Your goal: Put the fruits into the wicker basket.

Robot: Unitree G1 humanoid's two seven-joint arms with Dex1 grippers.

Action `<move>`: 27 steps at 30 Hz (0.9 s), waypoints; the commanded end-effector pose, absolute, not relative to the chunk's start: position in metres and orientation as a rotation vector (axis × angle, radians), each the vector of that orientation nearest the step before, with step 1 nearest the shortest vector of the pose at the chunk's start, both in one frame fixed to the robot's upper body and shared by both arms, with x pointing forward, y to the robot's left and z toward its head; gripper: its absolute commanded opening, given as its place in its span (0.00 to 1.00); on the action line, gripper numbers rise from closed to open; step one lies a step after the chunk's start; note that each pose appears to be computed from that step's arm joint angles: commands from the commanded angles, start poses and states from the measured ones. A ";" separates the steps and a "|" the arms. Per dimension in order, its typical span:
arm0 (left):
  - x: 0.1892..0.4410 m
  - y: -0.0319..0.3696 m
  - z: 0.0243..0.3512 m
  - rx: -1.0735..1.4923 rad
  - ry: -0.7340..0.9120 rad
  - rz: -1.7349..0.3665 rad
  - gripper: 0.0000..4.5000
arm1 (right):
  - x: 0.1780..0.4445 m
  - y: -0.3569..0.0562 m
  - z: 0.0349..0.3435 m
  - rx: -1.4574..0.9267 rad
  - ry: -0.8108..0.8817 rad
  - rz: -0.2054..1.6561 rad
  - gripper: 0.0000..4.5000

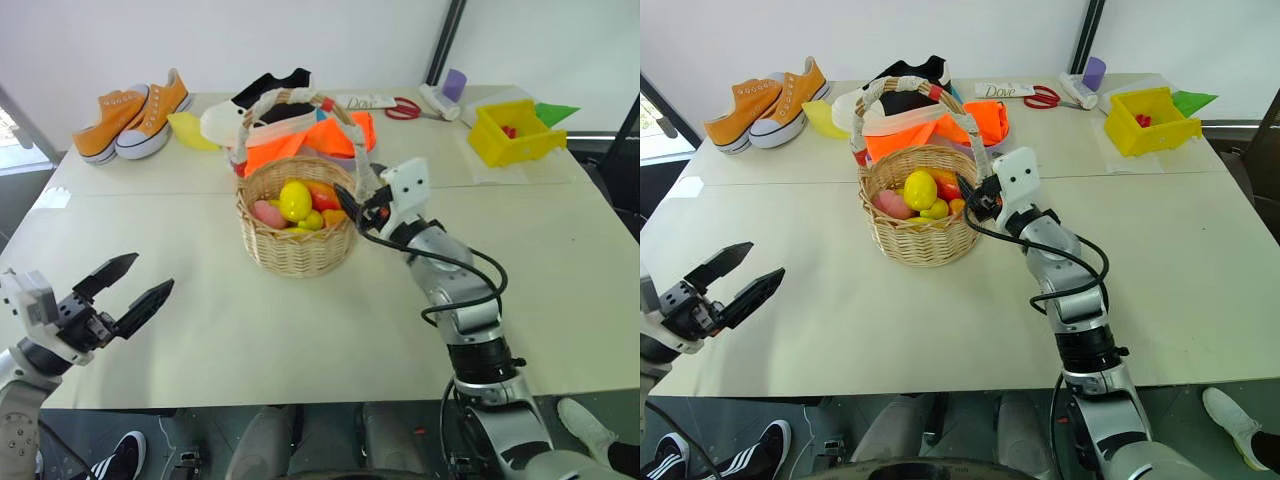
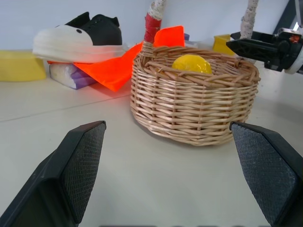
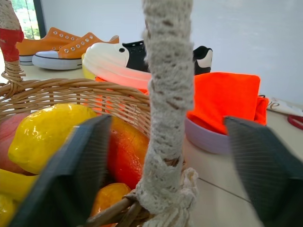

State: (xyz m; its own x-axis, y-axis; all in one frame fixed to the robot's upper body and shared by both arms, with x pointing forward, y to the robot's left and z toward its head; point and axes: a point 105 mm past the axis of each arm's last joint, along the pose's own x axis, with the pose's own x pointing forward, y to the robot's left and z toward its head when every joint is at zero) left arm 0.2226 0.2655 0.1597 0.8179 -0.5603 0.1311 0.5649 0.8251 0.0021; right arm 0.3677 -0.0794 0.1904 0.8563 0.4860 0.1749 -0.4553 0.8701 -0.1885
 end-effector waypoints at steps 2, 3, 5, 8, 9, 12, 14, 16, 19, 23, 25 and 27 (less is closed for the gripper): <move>0.225 0.256 0.166 -0.025 -0.158 -0.623 1.00 | 0.364 -0.081 0.210 -0.138 -0.300 0.489 0.27; 0.226 0.255 0.166 -0.023 -0.157 -0.627 1.00 | 0.364 -0.083 0.211 -0.138 -0.301 0.481 0.16; 0.228 0.253 0.165 -0.033 -0.156 -0.637 1.00 | 0.365 -0.090 0.212 -0.137 -0.311 0.454 0.02; 0.232 0.247 0.165 -0.057 -0.158 -0.665 1.00 | 0.366 -0.107 0.216 -0.156 -0.320 0.410 0.02; 0.233 0.245 0.166 -0.058 -0.159 -0.677 1.00 | 0.366 -0.116 0.218 -0.161 -0.323 0.395 0.02; 0.236 0.236 0.166 -0.085 -0.158 -0.723 1.00 | 0.363 -0.152 0.225 -0.194 -0.339 0.342 0.02; 0.240 0.229 0.169 -0.091 -0.167 -0.754 1.00 | 0.359 -0.180 0.229 -0.221 -0.347 0.302 0.02; 0.243 0.219 0.172 -0.096 -0.173 -0.798 1.00 | 0.354 -0.210 0.232 -0.257 -0.346 0.260 0.02; 0.247 0.200 0.176 -0.102 -0.169 -0.890 1.00 | 0.342 -0.261 0.231 -0.318 -0.310 0.184 0.02; 0.256 0.178 0.176 -0.084 -0.167 -0.982 1.00 | 0.328 -0.319 0.229 -0.370 -0.264 0.068 0.02; 0.260 0.169 0.178 -0.089 -0.173 -1.013 1.00 | 0.323 -0.344 0.221 -0.383 -0.230 0.005 0.02; 0.264 0.165 0.178 -0.088 -0.171 -1.033 1.00 | 0.318 -0.359 0.214 -0.402 -0.202 -0.046 0.02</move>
State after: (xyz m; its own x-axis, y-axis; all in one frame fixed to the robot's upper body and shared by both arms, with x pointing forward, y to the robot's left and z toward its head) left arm 0.2633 0.1668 0.1765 0.5138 -0.8386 0.1808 0.8531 0.5217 -0.0047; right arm 0.3263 -0.3416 0.2080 0.9803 0.0542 0.1899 0.0142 0.9397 -0.3417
